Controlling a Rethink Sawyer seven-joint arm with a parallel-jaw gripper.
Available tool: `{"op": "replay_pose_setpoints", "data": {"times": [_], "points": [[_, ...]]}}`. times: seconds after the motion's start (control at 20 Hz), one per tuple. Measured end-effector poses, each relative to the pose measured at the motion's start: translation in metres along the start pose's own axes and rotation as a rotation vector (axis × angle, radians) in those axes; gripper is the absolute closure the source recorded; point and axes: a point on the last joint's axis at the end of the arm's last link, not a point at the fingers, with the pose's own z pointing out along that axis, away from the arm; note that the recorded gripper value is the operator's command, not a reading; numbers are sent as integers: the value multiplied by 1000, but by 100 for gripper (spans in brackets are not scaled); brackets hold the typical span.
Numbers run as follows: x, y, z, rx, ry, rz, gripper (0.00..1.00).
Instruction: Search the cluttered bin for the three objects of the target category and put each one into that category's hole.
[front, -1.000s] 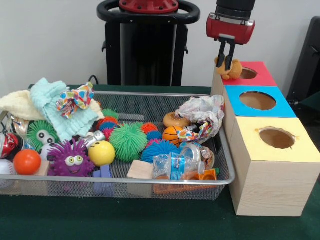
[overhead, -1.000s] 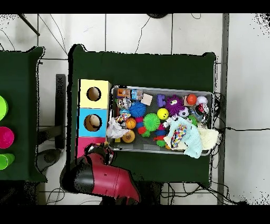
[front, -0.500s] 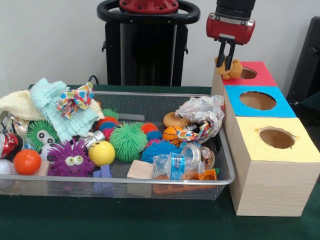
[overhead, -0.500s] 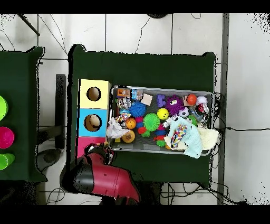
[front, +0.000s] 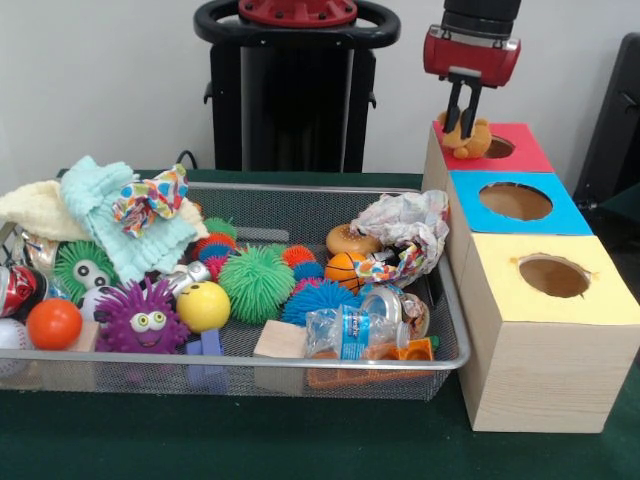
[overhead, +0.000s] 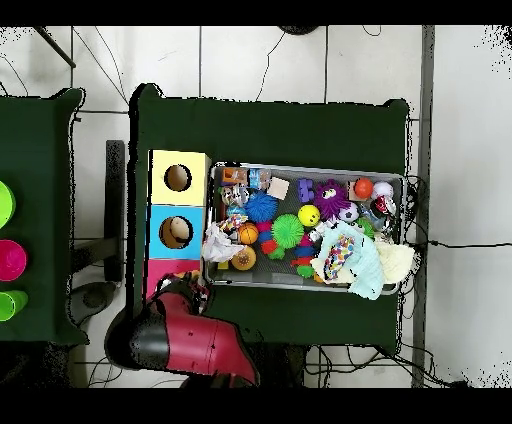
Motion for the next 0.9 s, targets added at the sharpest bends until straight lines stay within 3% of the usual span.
{"op": "replay_pose_setpoints", "data": {"times": [0.9], "points": [[23,24,-5,-6,-5,-68,100]]}}
